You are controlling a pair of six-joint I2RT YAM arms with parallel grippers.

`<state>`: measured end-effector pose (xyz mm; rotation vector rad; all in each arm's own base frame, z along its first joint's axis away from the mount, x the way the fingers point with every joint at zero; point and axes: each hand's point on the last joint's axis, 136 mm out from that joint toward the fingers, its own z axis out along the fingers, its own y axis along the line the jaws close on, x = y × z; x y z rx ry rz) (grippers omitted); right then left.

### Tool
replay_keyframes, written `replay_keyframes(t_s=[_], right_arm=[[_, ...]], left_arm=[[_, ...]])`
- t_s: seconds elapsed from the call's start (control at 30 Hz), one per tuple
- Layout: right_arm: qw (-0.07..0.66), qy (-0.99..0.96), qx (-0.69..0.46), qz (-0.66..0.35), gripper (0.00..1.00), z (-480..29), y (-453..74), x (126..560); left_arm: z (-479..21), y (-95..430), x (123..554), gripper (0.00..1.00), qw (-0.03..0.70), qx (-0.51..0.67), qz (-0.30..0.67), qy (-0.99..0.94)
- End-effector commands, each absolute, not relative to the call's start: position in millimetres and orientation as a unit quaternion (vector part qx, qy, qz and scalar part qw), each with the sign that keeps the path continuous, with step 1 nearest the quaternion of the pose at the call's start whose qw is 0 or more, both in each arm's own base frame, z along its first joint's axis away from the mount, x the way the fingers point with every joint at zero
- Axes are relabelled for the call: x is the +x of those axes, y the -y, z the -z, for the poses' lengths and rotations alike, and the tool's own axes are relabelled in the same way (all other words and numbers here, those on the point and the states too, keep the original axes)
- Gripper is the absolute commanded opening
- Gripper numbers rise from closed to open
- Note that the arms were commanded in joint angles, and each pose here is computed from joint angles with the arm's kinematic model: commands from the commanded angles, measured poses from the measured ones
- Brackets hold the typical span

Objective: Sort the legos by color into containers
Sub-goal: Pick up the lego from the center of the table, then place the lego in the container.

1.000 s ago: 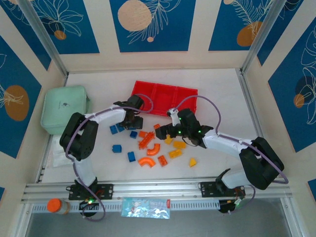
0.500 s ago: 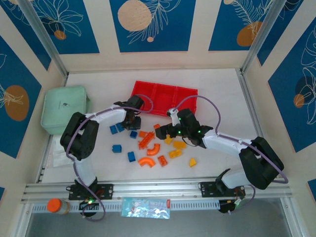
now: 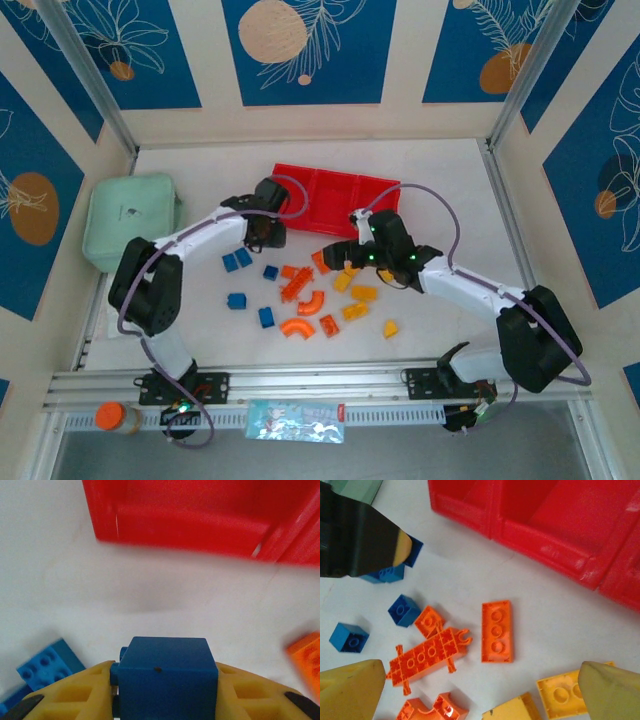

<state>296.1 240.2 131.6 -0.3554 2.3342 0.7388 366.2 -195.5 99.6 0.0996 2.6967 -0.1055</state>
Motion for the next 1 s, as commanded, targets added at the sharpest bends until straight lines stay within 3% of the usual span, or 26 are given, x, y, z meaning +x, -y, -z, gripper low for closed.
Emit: replay_keyframes(t_s=[0.0,0.53,0.97], right_arm=[[0.324,-0.895,-0.117,-0.285,0.99,-144,-236,299],[0.331,-0.89,-0.093,-0.299,0.99,-156,-233,325],[0.327,-0.883,-0.098,-0.322,0.99,-168,-238,325]], left_arm=[[-129,197,389,0.36,0.266,0.032,0.031,-0.963],[-133,216,512,0.34,0.328,0.006,0.024,-0.945],[-100,223,552,0.41,0.307,0.023,-0.005,-0.951]])
